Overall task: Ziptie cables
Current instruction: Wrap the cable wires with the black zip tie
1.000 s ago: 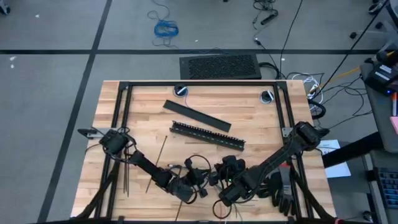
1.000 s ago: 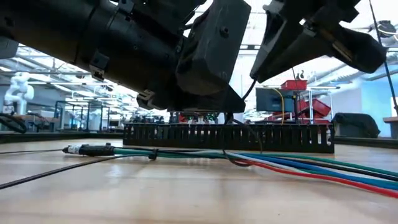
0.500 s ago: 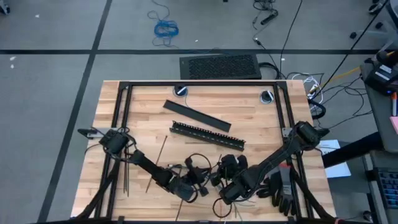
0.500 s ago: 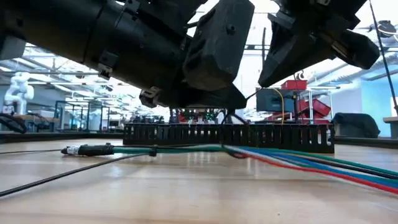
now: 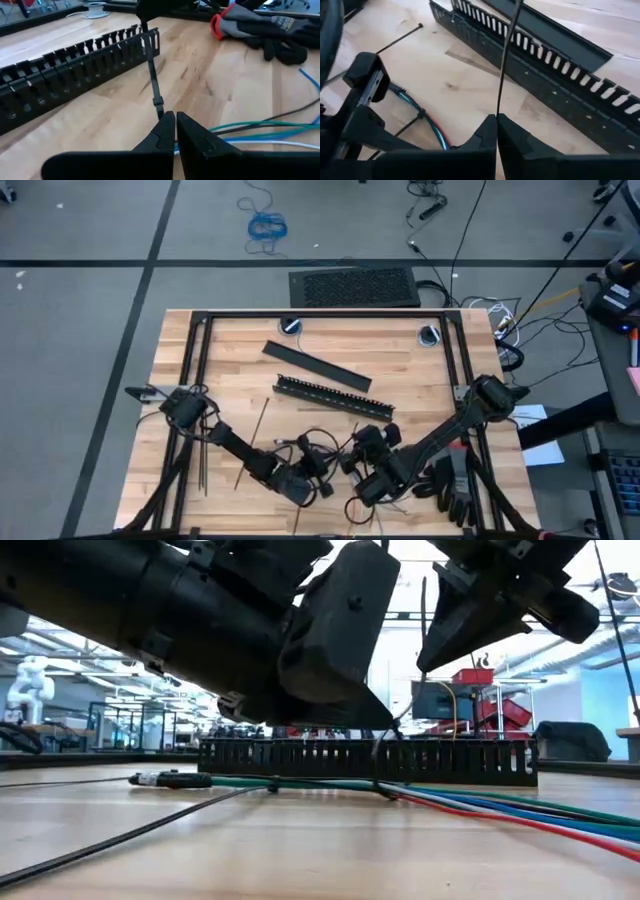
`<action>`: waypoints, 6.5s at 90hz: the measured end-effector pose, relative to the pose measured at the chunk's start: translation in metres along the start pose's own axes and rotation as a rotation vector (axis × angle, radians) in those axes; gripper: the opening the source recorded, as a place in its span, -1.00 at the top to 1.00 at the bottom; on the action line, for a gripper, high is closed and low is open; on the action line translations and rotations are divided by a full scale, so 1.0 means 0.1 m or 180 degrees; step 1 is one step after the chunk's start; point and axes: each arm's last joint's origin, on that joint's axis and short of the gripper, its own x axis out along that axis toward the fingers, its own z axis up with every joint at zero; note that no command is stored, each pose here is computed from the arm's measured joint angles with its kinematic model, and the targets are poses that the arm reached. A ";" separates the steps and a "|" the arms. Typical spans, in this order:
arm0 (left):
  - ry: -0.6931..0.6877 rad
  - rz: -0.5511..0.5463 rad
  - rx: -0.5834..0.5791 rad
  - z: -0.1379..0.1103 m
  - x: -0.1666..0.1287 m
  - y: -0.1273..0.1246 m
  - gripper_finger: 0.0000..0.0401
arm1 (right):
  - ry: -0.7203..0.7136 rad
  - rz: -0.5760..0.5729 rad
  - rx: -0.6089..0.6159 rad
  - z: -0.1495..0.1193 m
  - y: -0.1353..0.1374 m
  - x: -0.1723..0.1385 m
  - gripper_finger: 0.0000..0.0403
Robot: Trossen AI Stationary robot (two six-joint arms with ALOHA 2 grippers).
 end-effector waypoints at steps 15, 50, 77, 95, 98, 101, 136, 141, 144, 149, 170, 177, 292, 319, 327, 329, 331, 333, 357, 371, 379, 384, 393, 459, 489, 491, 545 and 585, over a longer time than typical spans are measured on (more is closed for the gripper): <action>-0.0060 0.0105 -0.0020 0.01 0.01 0.01 0.92 | -0.0008 0.0205 -0.0066 -0.03 0.07 -0.04 1.00; -0.0045 0.0140 -0.0109 0.03 0.08 0.07 0.91 | -0.0006 0.0243 -0.0089 -0.05 0.08 -0.07 1.00; 0.0158 -0.0250 -0.0017 0.04 0.15 0.08 0.77 | 0.0007 0.0400 -0.0264 -0.11 0.12 -0.13 1.00; 0.0214 -0.0540 0.0491 -0.01 0.05 -0.01 0.55 | 0.0037 0.0479 -0.0665 -0.18 0.11 -0.22 1.00; 0.0201 -0.0564 0.0595 -0.01 0.02 -0.03 0.52 | 0.0062 0.0491 -0.0742 -0.20 0.11 -0.24 1.00; 0.0191 -0.0575 0.0681 -0.02 0.00 -0.04 0.48 | 0.0076 0.0504 -0.0822 -0.21 0.11 -0.25 1.00; -0.0061 -0.0445 0.0545 0.04 -0.05 -0.09 0.34 | 0.0063 0.0563 -0.0921 -0.26 0.11 -0.31 1.00; -0.0064 -0.0440 0.0543 0.04 -0.05 -0.09 0.34 | 0.0055 0.0569 -0.0910 -0.26 0.11 -0.31 1.00; -0.0063 -0.0440 0.0540 0.04 -0.05 -0.09 0.34 | 0.0043 0.0569 -0.0895 -0.25 0.11 -0.31 1.00; -0.0059 -0.0438 0.0532 0.04 -0.05 -0.09 0.34 | 0.0002 0.0566 -0.0816 -0.25 0.11 -0.31 1.00; -0.0052 -0.0369 0.0403 0.04 -0.05 -0.08 0.34 | -0.0054 0.0563 -0.0696 -0.23 0.12 -0.29 1.00; -0.0058 -0.0346 0.0389 0.04 -0.04 -0.08 0.36 | -0.0056 0.0573 -0.0688 -0.22 0.13 -0.29 1.00; -0.0095 -0.0431 0.0297 0.09 0.00 -0.06 0.52 | -0.0207 0.0660 -0.0655 -0.14 0.18 -0.29 1.00; -0.0085 -0.0400 0.0200 0.09 0.02 -0.05 0.34 | -0.0209 0.0700 -0.0644 -0.14 0.20 -0.30 1.00; -0.0078 -0.0336 0.0153 0.09 0.02 -0.04 0.40 | -0.0232 0.0706 -0.0633 -0.14 0.20 -0.30 1.00; -0.0082 -0.0320 0.0154 0.08 0.02 -0.04 0.42 | -0.0237 0.0708 -0.0630 -0.14 0.20 -0.30 1.00; -0.0087 -0.0303 0.0152 0.08 0.02 -0.03 0.44 | -0.0241 0.0711 -0.0625 -0.14 0.20 -0.30 1.00; -0.0097 -0.0279 0.0149 0.09 0.02 -0.03 0.47 | -0.0244 0.0715 -0.0619 -0.14 0.20 -0.30 1.00; -0.0086 -0.0157 0.0028 0.08 0.04 0.00 0.76 | -0.0263 0.0718 -0.0619 -0.14 0.21 -0.30 1.00; 0.0081 -0.0056 -0.0005 0.01 0.06 0.04 0.90 | -0.0343 0.0700 -0.0614 -0.13 0.21 -0.30 1.00; 0.0168 -0.0012 0.0013 -0.03 0.06 0.06 0.91 | -0.0404 0.0688 -0.0620 -0.13 0.21 -0.30 1.00; 0.0186 -0.0002 0.0004 -0.04 0.06 0.06 0.90 | -0.0421 0.0691 -0.0619 -0.12 0.20 -0.31 1.00; 0.0185 -0.0001 -0.0004 -0.04 0.06 0.06 0.90 | -0.0453 0.0700 -0.0637 -0.07 0.20 -0.33 1.00; 0.0326 -0.0099 -0.0092 -0.07 0.06 0.07 0.90 | -0.0902 0.0721 -0.0727 0.40 0.09 -0.60 1.00; 0.0383 -0.0192 -0.0115 -0.08 0.06 0.06 0.90 | -0.0815 0.0782 -0.0841 0.50 0.08 -0.63 1.00; 0.0392 -0.0201 -0.0131 -0.08 0.07 0.07 0.90 | -0.0818 0.0787 -0.0838 0.51 0.08 -0.64 1.00; 0.0664 -0.0576 -0.0195 -0.09 0.12 0.07 0.93 | -0.0926 0.0737 -0.0940 0.52 0.14 -0.56 1.00; 0.0548 -0.0633 0.0399 -0.11 0.13 0.06 0.54 | -0.0615 0.0907 -0.1053 -0.23 0.28 -0.44 1.00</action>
